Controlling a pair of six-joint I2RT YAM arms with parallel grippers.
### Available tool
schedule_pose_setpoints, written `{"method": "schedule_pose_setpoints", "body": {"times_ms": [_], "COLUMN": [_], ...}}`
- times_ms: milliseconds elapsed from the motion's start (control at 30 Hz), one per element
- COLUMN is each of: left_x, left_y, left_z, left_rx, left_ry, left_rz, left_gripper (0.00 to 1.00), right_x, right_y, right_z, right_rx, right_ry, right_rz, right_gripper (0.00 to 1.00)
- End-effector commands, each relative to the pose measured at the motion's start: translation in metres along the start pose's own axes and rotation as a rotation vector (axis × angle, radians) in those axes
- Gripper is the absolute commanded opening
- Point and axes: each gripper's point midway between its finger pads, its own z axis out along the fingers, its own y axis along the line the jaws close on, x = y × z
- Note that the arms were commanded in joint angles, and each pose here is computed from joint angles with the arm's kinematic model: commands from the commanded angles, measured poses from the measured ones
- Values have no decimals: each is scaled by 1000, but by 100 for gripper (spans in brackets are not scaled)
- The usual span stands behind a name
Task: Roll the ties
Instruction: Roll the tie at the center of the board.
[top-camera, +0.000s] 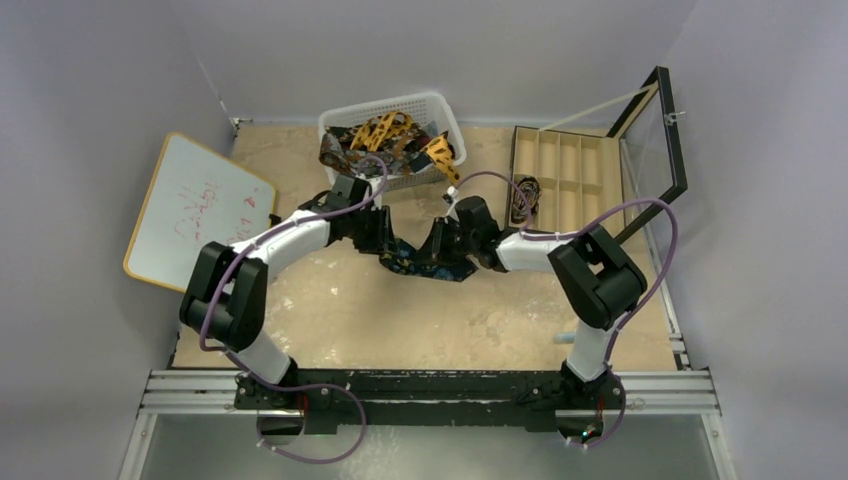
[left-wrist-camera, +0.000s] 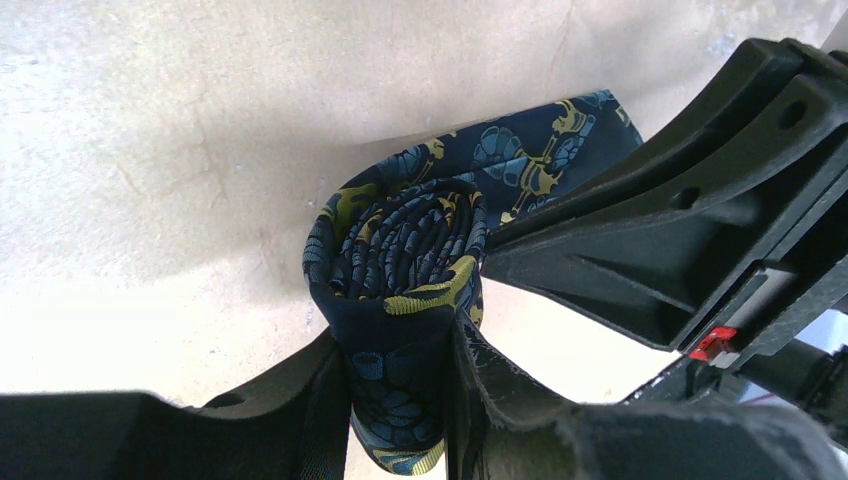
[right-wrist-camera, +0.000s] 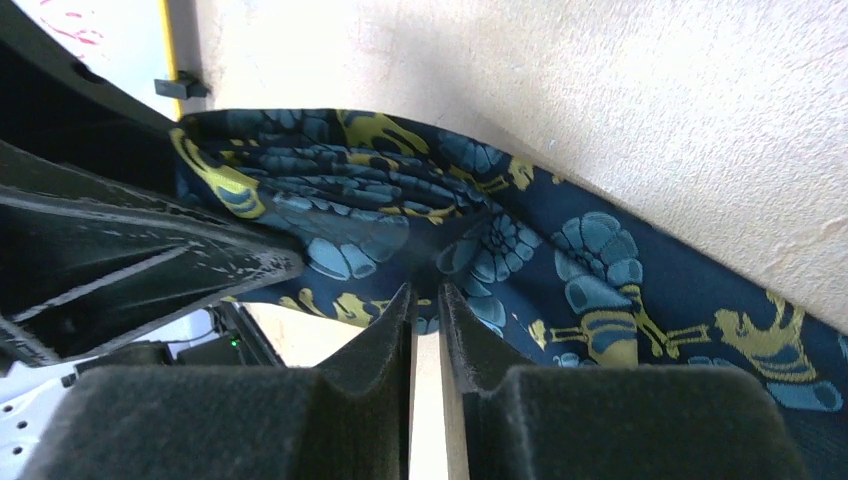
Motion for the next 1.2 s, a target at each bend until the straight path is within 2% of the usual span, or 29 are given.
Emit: {"method": "schedule_pose_setpoints", "body": {"times_ms": [0, 333, 533, 800, 933, 1167], "left_x": [-14, -12, -19, -24, -22, -14], "left_y": [-1, 4, 4, 3, -4, -17], "left_z": [-7, -6, -14, -17, -12, 4], "left_rx": [-81, -242, -402, -569, -635, -747], "left_ry": [-31, 0, -33, -100, -115, -107], "left_rz": [58, 126, 197, 234, 258, 276], "left_gripper": [19, 19, 19, 17, 17, 19], "right_x": [-2, -15, -13, -54, -66, -71], "right_y": [1, 12, 11, -39, -48, -45], "right_z": [9, 23, 10, -53, -83, -115], "right_rx": [26, -4, 11, 157, 233, 267], "right_ry": [0, -15, -6, -223, -334, -430], "right_rz": [-1, -1, 5, 98, 103, 106], "right_gripper": [15, 11, 12, 17, 21, 23]}}
